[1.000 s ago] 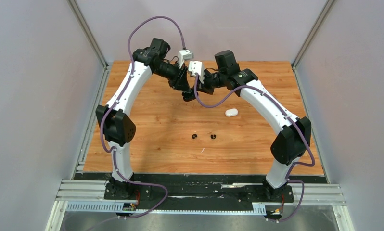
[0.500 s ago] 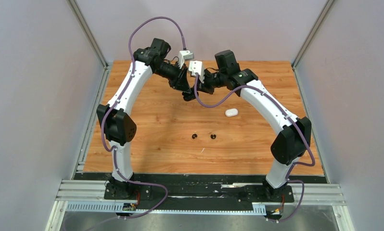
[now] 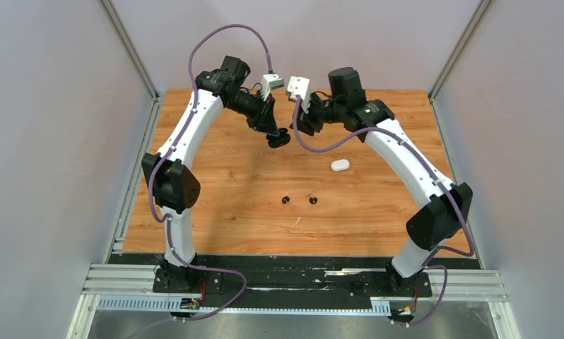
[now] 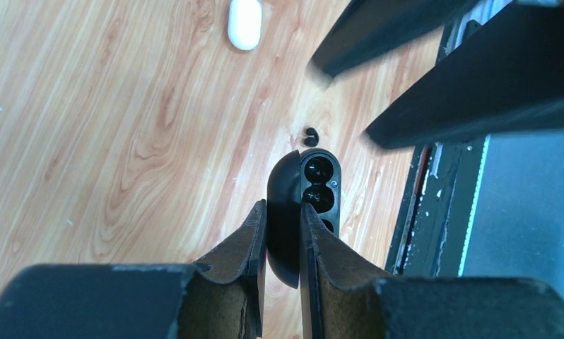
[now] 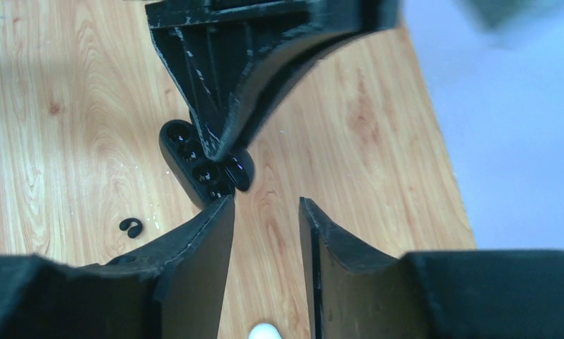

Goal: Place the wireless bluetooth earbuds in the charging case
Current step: Pass from the right arm to the left, then adjust the right earbud at the center of the board.

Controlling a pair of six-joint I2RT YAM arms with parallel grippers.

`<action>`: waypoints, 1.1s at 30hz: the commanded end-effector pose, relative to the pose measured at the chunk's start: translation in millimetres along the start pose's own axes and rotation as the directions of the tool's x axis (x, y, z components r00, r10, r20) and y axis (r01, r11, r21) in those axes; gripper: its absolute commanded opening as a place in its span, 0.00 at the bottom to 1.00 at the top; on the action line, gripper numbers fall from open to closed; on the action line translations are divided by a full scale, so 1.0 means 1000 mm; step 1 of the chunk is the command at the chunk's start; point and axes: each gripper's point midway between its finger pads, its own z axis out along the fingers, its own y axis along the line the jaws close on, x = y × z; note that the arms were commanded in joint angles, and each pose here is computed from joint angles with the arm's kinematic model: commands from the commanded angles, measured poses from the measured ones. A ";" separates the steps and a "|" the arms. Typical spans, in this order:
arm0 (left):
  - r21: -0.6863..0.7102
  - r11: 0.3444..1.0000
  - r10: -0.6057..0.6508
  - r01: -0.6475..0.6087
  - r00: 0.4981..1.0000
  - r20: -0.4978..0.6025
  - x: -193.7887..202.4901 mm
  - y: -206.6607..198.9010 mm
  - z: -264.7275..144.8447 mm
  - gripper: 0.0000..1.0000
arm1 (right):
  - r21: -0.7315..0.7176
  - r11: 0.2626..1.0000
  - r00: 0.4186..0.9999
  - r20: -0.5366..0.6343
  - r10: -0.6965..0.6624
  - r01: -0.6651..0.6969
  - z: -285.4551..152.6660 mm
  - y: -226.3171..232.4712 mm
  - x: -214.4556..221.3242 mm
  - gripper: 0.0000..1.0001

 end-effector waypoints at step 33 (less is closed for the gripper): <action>-0.212 0.963 0.169 -0.165 0.986 0.000 0.006 0.011 -0.027 0.00 | -0.483 0.871 0.988 -0.060 -0.141 0.095 -0.017 0.174 0.202 0.31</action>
